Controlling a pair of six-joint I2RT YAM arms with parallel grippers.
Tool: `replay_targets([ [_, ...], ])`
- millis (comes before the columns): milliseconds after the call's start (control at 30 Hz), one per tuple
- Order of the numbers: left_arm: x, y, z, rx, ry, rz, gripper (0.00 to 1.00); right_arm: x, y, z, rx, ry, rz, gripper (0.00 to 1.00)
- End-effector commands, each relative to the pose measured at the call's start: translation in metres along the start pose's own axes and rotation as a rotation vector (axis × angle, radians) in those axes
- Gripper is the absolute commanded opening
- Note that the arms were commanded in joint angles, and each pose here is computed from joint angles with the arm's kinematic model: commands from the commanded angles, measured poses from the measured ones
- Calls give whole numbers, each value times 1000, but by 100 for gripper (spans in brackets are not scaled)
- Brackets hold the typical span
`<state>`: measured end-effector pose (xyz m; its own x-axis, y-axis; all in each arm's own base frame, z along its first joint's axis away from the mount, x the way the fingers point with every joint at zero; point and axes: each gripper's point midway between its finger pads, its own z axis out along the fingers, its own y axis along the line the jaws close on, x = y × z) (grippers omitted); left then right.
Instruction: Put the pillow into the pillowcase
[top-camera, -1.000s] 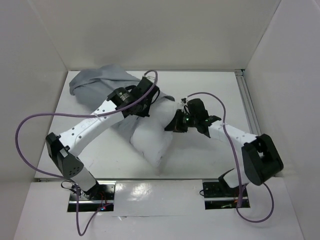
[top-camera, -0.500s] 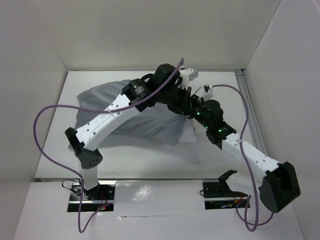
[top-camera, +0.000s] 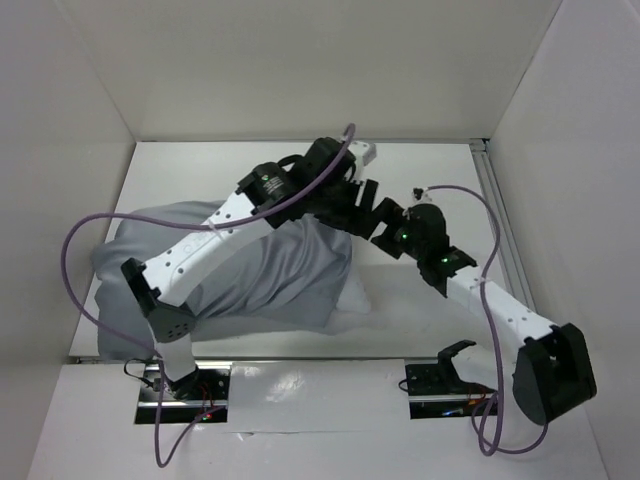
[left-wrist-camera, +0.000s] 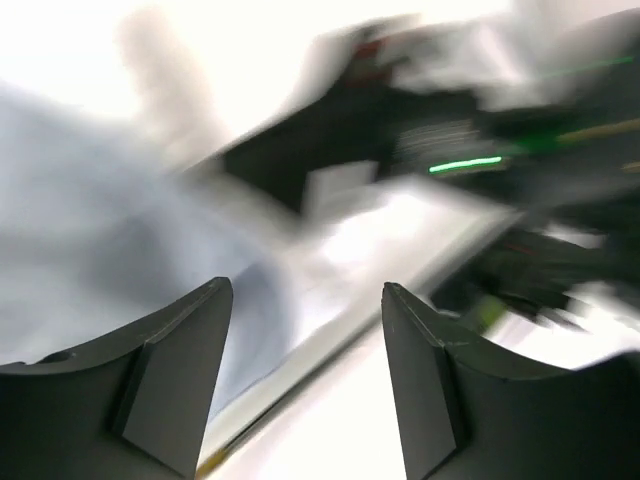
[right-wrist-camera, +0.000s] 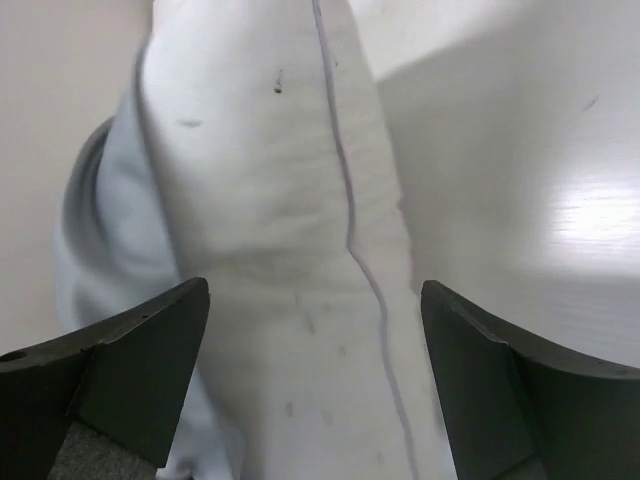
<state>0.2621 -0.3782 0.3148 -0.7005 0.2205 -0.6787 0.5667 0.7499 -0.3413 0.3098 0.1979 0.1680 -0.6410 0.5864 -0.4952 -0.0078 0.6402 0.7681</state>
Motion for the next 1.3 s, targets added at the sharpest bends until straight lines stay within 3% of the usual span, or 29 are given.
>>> replay_targets([
  [0, 20, 105, -52, -438, -11, -91, 74, 0, -14, -37, 105, 105, -137, 94],
  [167, 89, 178, -88, -659, 21, -347, 74, 25, -19, -78, 43, 240, -249, 93],
  [200, 121, 194, -87, -717, 75, -381, 74, 32, -18, -82, 23, 266, -254, 92],
  [233, 125, 196, -99, -714, 21, -446, 74, 43, -20, -84, 4, 301, -259, 90],
  [333, 165, 213, -96, -719, 55, -554, 79, 71, -21, -87, -53, 398, -253, 82],
  [367, 158, 214, -93, -672, 4, -564, 81, 77, -18, -87, -80, 415, -260, 82],
  [433, 174, 215, -74, -624, 49, -564, 81, 88, -10, -77, -150, 451, -259, 77],
  [467, 173, 218, -69, -602, 47, -544, 76, 104, -7, -75, -178, 494, -246, 75],
  [500, 166, 214, -50, -536, 51, -538, 56, 110, -6, -64, -203, 497, -249, 64],
  [533, 161, 220, -42, -536, 44, -520, 38, 113, -6, -57, -193, 497, -250, 64],
  [600, 153, 218, -24, -487, 71, -481, 3, 127, -5, -48, -201, 530, -262, 46],
  [633, 155, 221, -9, -489, 121, -470, 0, 131, -4, -39, -193, 550, -252, 38],
  [700, 116, 210, 1, -443, 68, -396, 0, 124, 8, -31, -206, 528, -271, 17],
  [733, 105, 198, 7, -416, 61, -353, 0, 117, 10, -28, -177, 483, -287, 0],
  [867, 15, 147, 18, -289, -77, -201, 0, 79, 18, -44, -108, 296, -300, 0],
  [933, 9, 127, 37, -253, -43, -130, 0, 65, 24, -56, -102, 232, -297, 0],
  [967, -11, 112, 31, -224, -85, -102, 0, 52, 34, -66, -114, 170, -292, 0],
  [1100, -8, 88, 35, -245, -48, -7, 0, 41, 37, -89, -105, 111, -273, 0],
  [1133, -2, 87, 34, -259, -29, 1, 7, 44, 34, -91, -104, 112, -264, 0],
  [1167, 2, 82, 25, -262, -27, 4, 26, 45, 32, -91, -104, 112, -264, 0],
  [1200, 22, 87, 21, -292, 30, 13, 33, 45, 32, -92, -111, 106, -265, 0],
  [1233, 41, 88, 8, -319, 53, 15, 47, 48, 32, -91, -123, 116, -265, 0],
  [1267, 42, 85, 8, -327, 48, 14, 47, 48, 32, -91, -123, 116, -265, 0],
])
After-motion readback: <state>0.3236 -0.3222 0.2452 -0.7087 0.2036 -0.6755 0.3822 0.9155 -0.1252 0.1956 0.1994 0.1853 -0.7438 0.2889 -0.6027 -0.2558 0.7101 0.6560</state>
